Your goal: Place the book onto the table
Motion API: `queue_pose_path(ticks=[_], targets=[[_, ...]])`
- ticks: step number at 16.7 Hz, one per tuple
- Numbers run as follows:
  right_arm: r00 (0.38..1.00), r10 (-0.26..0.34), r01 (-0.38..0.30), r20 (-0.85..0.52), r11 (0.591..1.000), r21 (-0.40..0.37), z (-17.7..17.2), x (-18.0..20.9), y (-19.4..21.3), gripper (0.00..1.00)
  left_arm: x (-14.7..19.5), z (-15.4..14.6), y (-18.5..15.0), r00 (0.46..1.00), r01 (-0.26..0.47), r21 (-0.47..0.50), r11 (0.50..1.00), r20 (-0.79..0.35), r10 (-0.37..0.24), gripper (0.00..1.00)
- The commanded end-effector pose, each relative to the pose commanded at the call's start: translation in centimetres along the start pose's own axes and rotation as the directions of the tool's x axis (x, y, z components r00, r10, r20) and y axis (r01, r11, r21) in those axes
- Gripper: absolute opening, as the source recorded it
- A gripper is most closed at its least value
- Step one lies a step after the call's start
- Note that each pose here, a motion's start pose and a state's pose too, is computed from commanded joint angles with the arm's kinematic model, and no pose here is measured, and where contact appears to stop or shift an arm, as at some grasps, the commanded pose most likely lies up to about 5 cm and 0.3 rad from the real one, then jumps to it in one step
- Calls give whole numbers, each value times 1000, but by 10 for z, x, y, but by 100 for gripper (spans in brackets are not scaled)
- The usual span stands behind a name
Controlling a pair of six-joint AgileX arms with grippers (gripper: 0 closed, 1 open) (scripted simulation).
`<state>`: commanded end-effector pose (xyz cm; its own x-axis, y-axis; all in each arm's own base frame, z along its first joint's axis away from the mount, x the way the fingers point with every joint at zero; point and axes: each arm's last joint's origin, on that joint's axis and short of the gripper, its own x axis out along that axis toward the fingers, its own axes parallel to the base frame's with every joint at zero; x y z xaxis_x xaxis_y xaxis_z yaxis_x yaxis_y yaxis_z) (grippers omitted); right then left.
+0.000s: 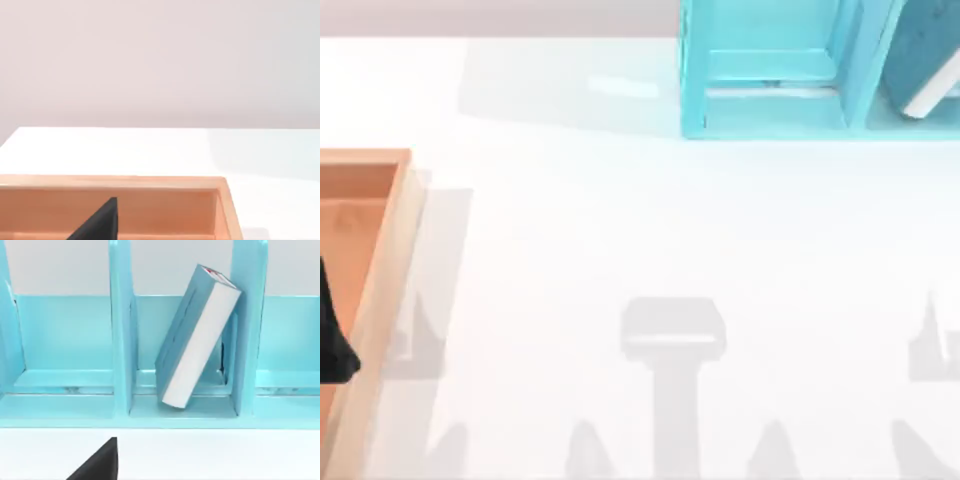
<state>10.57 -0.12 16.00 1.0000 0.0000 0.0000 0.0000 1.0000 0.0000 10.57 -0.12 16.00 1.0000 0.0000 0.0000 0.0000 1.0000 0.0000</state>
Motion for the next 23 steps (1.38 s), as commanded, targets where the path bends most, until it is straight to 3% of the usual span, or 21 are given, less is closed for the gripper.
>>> queue_pose_path(ticks=[4, 9, 14, 19, 23], targets=[[1000, -14, 14, 21, 1000, 9, 8, 1, -1, 100, 0, 0, 0, 1000, 0, 0, 1000, 0, 0, 100], [990, -24, 16, 142, 998, 57, 61, 15, -4, 100, 0, 0, 0, 1000, 0, 0, 1000, 0, 0, 100], [988, 31, -52, 150, 989, 138, 100, 82, -4, 100, 0, 0, 0, 1000, 0, 0, 1000, 0, 0, 100], [998, 17, 1, -66, 962, 272, 38, 187, -19, 100, 0, 0, 0, 1000, 0, 0, 1000, 0, 0, 100], [996, 33, -4, -81, 943, 333, -14, 245, -27, 100, 0, 0, 0, 1000, 0, 0, 1000, 0, 0, 100]])
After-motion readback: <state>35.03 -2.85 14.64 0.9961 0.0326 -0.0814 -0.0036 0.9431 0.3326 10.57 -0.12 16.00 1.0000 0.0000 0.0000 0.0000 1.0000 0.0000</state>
